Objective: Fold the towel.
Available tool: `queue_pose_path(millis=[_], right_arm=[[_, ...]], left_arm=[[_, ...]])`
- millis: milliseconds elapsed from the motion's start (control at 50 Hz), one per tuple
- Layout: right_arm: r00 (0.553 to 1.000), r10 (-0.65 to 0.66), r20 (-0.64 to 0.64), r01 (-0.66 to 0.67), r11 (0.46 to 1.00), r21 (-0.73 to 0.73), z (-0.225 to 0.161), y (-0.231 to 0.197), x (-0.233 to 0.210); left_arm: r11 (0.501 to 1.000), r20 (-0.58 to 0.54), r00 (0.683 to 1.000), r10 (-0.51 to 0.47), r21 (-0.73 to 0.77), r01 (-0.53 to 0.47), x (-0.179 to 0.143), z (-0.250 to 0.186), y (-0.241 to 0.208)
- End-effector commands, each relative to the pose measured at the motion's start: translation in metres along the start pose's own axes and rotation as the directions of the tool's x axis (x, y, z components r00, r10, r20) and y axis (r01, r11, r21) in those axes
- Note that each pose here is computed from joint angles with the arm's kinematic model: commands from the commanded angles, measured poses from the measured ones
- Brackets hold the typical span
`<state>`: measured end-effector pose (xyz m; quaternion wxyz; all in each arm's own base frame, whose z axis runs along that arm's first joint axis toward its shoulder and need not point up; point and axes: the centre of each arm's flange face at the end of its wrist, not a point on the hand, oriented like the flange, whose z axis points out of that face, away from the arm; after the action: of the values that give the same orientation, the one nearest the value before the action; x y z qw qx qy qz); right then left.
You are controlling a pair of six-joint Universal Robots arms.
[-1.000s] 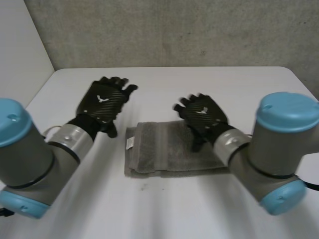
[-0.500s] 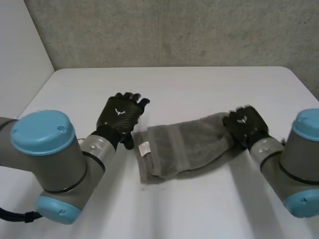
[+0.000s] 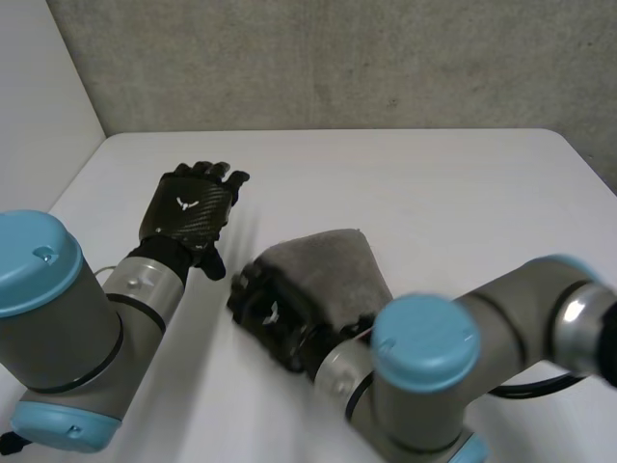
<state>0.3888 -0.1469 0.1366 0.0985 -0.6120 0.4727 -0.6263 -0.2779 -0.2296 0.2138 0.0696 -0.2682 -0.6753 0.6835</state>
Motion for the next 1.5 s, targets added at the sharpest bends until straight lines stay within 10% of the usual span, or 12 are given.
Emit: queue_pose_path(millis=[20, 200, 440, 640, 840, 1160, 1420, 1500], right_arm=[[0.891, 0.39, -0.232, -0.394, 0.919, 0.03, -0.02, 0.01, 0.094], [0.642, 0.672, -0.369, -0.738, 0.672, -0.061, -0.055, 0.053, 0.145], [0.617, 0.709, -0.341, -0.774, 0.624, -0.102, -0.053, 0.07, 0.146], [0.616, 0.724, -0.309, -0.785, 0.599, -0.161, -0.032, 0.091, 0.128], [0.717, 0.655, -0.239, -0.697, 0.675, -0.241, -0.008, 0.098, 0.1], [0.756, 0.571, -0.32, -0.623, 0.777, -0.085, -0.019, 0.047, 0.154], [0.529, 0.405, -0.746, -0.5, 0.859, 0.112, -0.108, -0.015, 0.271], [0.533, 0.403, -0.744, -0.52, 0.85, 0.088, -0.119, -0.02, 0.266]], left_arm=[[0.998, -0.004, 1.0, -0.029, 0.06, 0.029, 0.002, 0.011, -0.017], [0.978, -0.094, 0.976, -0.195, 0.06, 0.201, 0.03, 0.019, -0.029], [0.932, -0.181, 0.92, -0.348, -0.175, 0.318, 0.085, 0.032, 0.007], [0.923, -0.077, 0.947, -0.311, -0.261, 0.282, 0.085, 0.033, 0.041], [0.945, -0.052, 0.993, -0.109, -0.316, 0.087, 0.076, 0.02, 0.068], [0.986, -0.039, 0.989, -0.139, -0.102, 0.135, 0.058, 0.011, -0.005], [0.969, 0.136, 0.971, -0.198, 0.173, 0.174, -0.047, -0.02, -0.128], [0.975, 0.13, 0.972, -0.194, 0.136, 0.176, -0.065, -0.033, -0.133]])
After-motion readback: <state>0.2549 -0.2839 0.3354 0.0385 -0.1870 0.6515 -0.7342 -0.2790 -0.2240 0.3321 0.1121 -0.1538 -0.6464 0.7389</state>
